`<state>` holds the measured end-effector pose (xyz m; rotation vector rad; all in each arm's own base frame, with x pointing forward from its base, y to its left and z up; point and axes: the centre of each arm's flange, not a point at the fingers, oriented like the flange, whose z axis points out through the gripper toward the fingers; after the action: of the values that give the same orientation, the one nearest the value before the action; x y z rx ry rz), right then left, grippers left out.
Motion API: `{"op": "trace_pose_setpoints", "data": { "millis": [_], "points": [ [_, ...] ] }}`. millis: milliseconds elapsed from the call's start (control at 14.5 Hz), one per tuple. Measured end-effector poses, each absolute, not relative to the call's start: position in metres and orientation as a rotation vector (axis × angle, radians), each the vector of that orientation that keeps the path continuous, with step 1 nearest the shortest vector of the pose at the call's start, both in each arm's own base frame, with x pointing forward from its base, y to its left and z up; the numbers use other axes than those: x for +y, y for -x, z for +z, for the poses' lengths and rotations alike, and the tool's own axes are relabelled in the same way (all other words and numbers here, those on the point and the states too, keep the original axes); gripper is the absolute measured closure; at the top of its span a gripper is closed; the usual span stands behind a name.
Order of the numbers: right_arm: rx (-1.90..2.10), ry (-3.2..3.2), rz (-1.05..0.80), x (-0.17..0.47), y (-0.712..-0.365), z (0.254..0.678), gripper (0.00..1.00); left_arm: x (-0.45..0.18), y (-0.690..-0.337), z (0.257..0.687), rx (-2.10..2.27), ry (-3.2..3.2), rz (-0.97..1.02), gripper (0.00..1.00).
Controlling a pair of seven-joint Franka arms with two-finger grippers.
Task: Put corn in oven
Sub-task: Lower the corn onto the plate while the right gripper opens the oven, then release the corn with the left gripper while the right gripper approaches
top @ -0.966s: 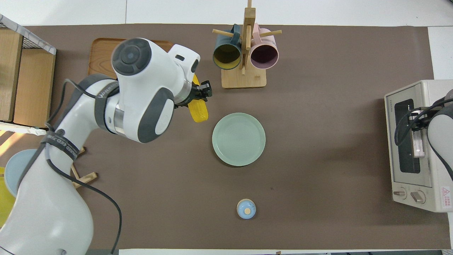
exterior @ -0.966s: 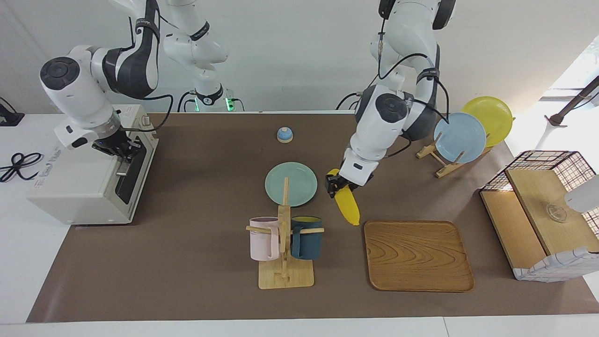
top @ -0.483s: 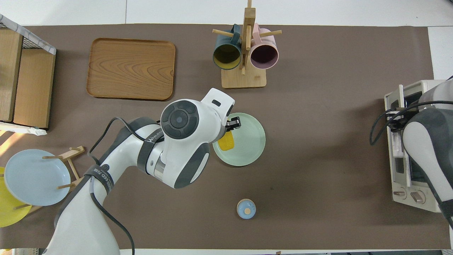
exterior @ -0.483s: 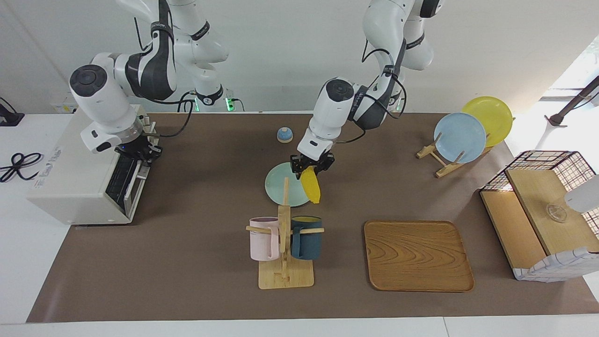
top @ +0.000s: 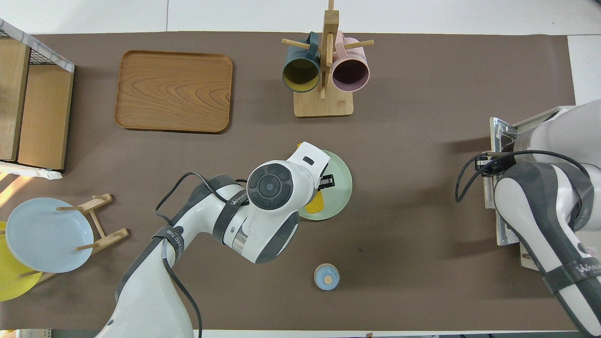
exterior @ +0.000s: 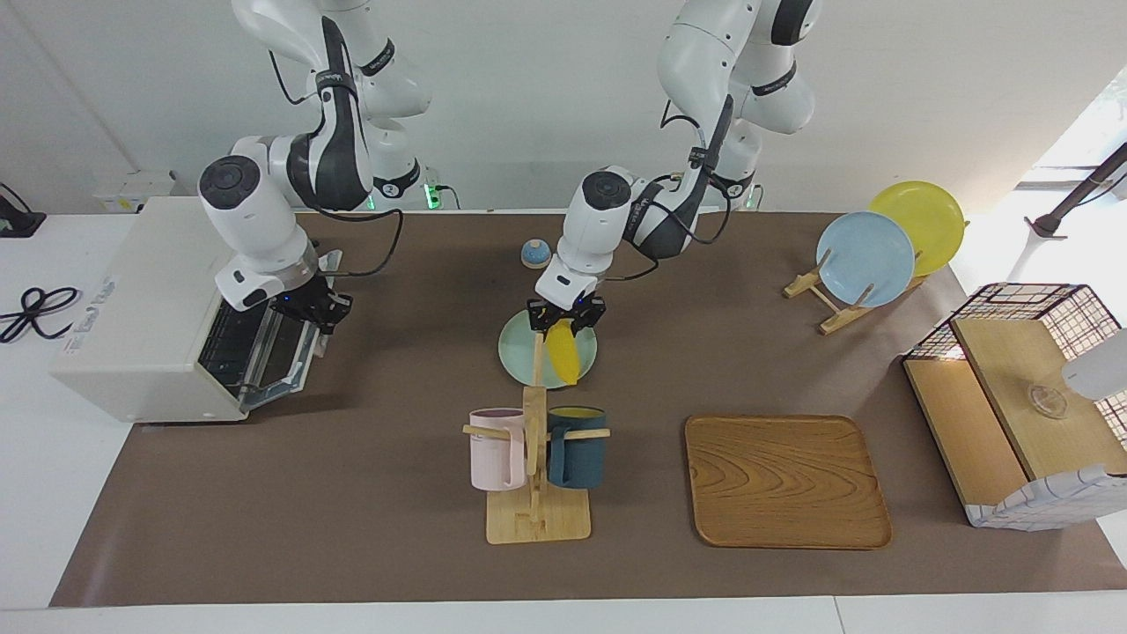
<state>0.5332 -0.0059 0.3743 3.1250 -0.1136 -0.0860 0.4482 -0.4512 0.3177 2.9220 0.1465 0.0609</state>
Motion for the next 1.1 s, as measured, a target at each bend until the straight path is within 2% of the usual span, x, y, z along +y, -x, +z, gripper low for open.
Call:
{"op": "trace_pose_setpoints", "data": {
  "millis": [345,414,621,690,897,1103],
  "points": [
    [-0.082,-3.129,-0.044,0.005,-0.529,0.341,0.99,-0.459,-0.441,0.314,0.126,-2.928,0.055,0.44],
    [-0.077,-3.129,-0.033,0.007,-0.527,0.332,0.99,-0.459,-0.441,0.313,0.124,-2.929,0.057,0.38],
    [-0.069,-3.128,-0.043,0.009,-0.526,0.310,0.99,-0.457,-0.442,0.313,0.127,-2.931,0.060,0.06],
    [-0.068,-3.128,-0.049,0.010,-0.527,0.307,0.99,-0.456,-0.444,0.314,0.132,-2.931,0.062,0.00],
    [-0.088,-3.125,-0.070,0.014,-0.523,0.303,0.99,-0.438,-0.461,0.333,0.153,-2.933,0.077,0.00],
    [-0.091,-3.125,-0.066,0.044,-0.524,0.308,0.99,-0.388,-0.494,0.385,0.157,-2.964,0.097,0.00]
  ]
}}
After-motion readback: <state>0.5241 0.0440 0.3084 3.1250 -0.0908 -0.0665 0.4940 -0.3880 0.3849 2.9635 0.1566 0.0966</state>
